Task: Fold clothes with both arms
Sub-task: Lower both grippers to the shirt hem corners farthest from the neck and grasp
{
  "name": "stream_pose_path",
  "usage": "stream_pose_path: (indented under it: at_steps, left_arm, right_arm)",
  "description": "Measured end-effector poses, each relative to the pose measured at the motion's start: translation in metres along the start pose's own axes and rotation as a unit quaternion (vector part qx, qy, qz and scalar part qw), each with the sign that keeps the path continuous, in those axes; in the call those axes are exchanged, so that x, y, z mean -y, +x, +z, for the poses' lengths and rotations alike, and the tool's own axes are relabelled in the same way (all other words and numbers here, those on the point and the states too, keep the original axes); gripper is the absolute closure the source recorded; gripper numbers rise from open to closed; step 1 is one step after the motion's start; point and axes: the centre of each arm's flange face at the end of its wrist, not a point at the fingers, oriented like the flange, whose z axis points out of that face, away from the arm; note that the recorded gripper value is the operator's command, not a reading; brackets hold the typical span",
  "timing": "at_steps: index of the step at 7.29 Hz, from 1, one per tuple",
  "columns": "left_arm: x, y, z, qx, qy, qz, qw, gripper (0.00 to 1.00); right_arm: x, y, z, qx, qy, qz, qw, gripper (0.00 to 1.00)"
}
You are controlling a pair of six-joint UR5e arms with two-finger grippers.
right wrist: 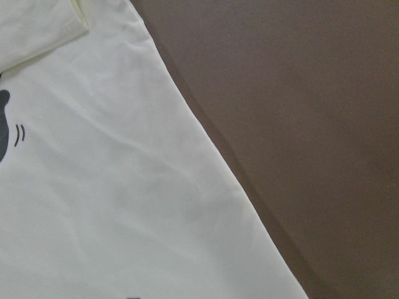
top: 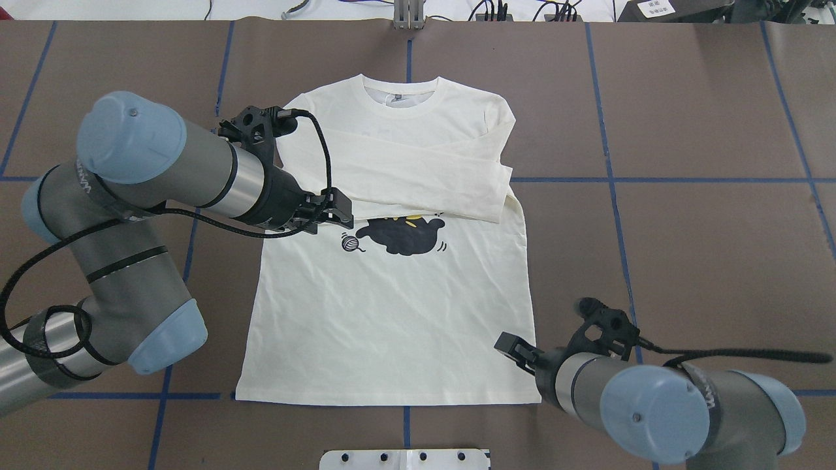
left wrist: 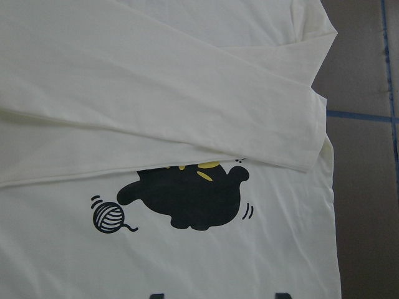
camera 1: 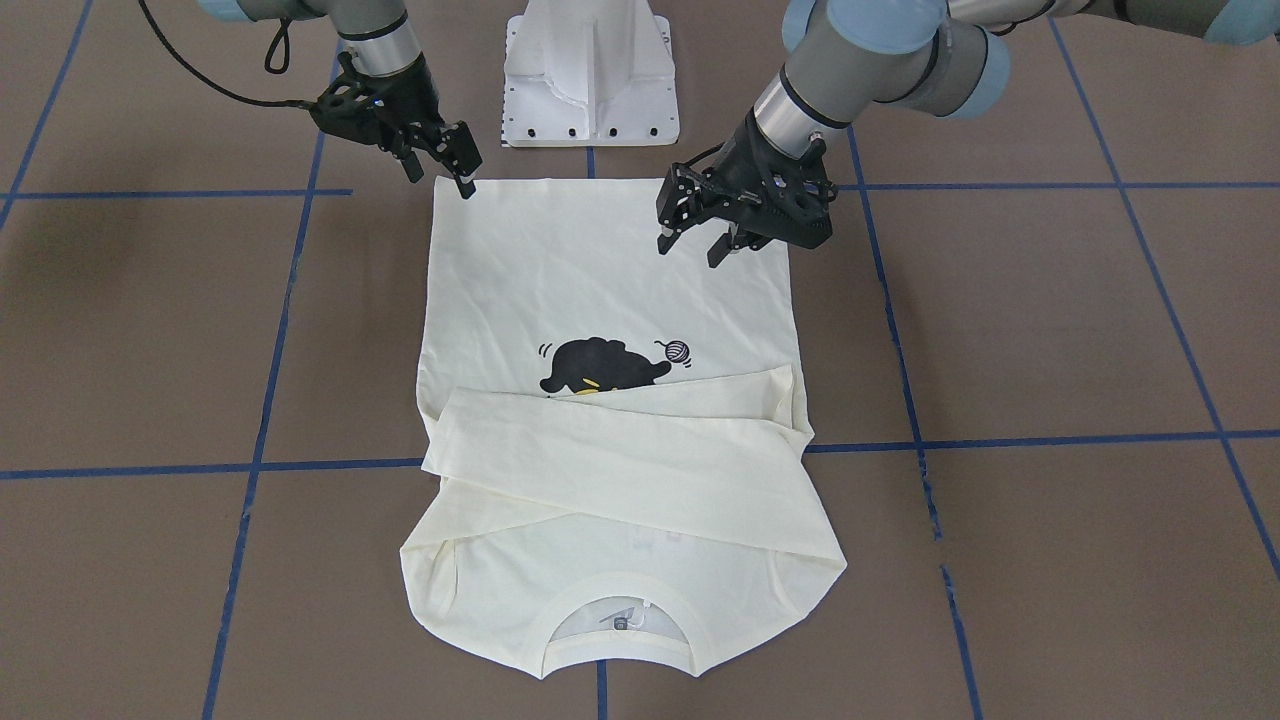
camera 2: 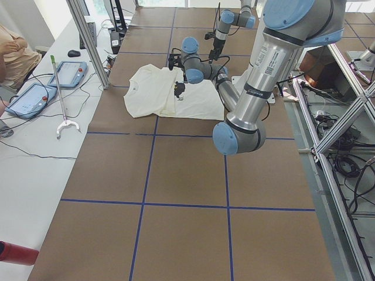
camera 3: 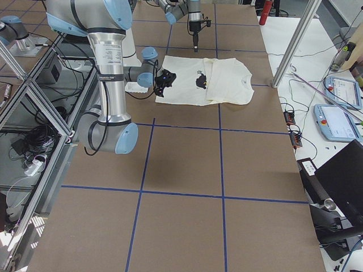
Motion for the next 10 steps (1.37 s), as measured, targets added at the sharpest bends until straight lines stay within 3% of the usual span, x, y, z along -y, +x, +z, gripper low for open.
stream_pose_path:
  at_steps: [3, 4, 6, 8, 10]
  left_arm:
    - [-0.001, -0.004, 0.001, 0.004, 0.0, -0.004, 1.0, 0.27]
    - [-0.002, -0.004, 0.002, 0.004, -0.001, -0.004, 1.0, 0.27]
    - [-0.003, -0.005, 0.003, 0.005, -0.002, -0.004, 1.0, 0.27]
    - [-0.003, -0.005, 0.004, 0.005, -0.002, -0.004, 1.0, 0.27]
    - [-0.003, -0.004, 0.003, 0.003, -0.002, -0.004, 1.0, 0.27]
  right_arm:
    - [-0.04, 0.026, 0.021, -0.028, 0.016, 0.017, 0.9993, 0.22]
    - [-0.041, 0.03, 0.027, -0.034, 0.019, 0.017, 0.9991, 0.38]
    - [-0.04, 0.035, 0.031, -0.042, 0.024, 0.015, 0.9987, 0.46]
    - [-0.039, 0.038, 0.034, -0.052, 0.031, 0.012, 0.9981, 1.0]
    - [-0.039, 0.038, 0.034, -0.054, 0.032, 0.012, 0.9979, 1.0]
